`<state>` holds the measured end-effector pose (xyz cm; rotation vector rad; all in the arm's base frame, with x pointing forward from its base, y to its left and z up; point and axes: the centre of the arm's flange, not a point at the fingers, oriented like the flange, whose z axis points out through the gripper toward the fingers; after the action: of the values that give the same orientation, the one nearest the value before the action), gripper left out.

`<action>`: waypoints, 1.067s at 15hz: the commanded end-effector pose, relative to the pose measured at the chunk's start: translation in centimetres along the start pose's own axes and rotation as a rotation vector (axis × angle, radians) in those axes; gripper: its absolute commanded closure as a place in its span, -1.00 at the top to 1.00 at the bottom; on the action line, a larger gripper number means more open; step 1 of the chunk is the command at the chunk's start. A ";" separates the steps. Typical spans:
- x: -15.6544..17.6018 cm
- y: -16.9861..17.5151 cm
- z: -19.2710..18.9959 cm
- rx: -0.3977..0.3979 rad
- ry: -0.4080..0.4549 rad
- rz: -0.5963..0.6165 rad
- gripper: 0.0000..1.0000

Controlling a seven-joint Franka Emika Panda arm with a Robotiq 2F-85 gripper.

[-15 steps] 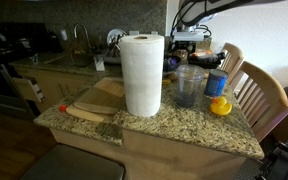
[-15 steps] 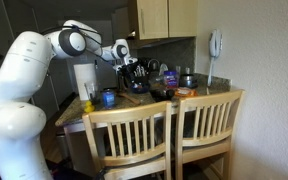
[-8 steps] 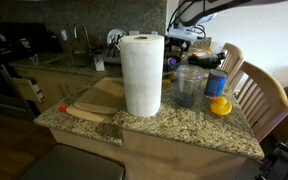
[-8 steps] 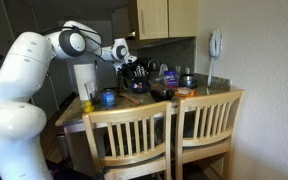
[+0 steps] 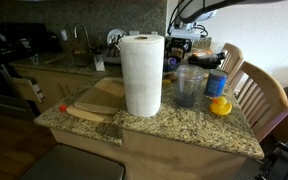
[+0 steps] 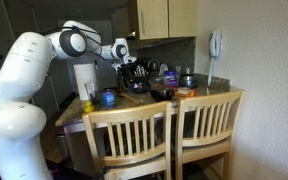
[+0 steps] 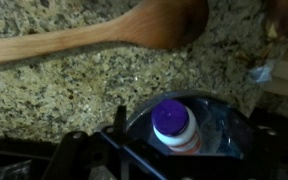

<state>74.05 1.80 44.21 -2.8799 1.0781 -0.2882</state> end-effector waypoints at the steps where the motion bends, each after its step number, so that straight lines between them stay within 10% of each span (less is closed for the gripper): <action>1: 3.6 -1.2 0.2 -0.004 -0.139 -0.144 1.00; 16: 0.3 1.0 1.2 -0.047 -0.260 -0.415 1.00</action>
<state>73.83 0.87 43.00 -3.0477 0.4495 0.0992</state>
